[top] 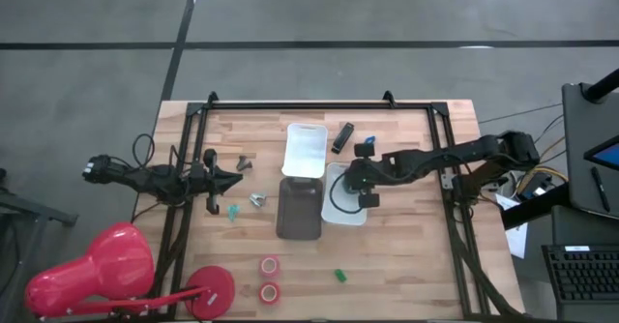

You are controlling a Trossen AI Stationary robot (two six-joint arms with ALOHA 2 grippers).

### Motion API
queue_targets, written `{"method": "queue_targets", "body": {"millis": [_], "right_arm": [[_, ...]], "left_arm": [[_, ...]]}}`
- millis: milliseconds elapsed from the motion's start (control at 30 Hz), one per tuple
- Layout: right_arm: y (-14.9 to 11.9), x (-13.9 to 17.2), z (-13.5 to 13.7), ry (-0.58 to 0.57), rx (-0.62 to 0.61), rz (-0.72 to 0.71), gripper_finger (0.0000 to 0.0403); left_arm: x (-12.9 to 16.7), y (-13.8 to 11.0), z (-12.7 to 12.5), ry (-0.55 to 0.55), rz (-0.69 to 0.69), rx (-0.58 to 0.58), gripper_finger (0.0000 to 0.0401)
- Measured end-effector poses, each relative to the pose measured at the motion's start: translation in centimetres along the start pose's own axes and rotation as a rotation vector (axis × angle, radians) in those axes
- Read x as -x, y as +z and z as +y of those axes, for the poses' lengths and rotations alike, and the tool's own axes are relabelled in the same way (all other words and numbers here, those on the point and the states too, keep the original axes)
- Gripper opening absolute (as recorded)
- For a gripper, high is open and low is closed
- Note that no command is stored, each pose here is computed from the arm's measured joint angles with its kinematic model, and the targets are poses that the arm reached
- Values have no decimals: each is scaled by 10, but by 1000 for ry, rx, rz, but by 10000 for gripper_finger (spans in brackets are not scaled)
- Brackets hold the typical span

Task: Pick and place Stapler, Stapler remover, tape
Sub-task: Put the green tape into the bottom white bin

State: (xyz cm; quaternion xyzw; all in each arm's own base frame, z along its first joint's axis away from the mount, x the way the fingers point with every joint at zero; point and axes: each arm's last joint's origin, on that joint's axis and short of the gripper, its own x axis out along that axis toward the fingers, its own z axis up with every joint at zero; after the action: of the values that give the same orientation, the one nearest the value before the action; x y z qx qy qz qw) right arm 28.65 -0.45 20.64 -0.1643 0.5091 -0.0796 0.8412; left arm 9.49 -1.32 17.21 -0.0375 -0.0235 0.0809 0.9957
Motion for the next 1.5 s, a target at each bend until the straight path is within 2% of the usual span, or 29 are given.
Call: {"method": "queue_targets", "body": {"millis": [500,800,1500], "right_arm": [[-13,-14,-12,-31,-114,6,48],[-21,-21,-8,-29,-118,9,49],[-20,-21,-7,-24,-144,-2,49]], "left_arm": [[0,0,0,0,0,0,23],[0,0,0,0,0,0,23],[0,0,0,0,0,0,23]]}}
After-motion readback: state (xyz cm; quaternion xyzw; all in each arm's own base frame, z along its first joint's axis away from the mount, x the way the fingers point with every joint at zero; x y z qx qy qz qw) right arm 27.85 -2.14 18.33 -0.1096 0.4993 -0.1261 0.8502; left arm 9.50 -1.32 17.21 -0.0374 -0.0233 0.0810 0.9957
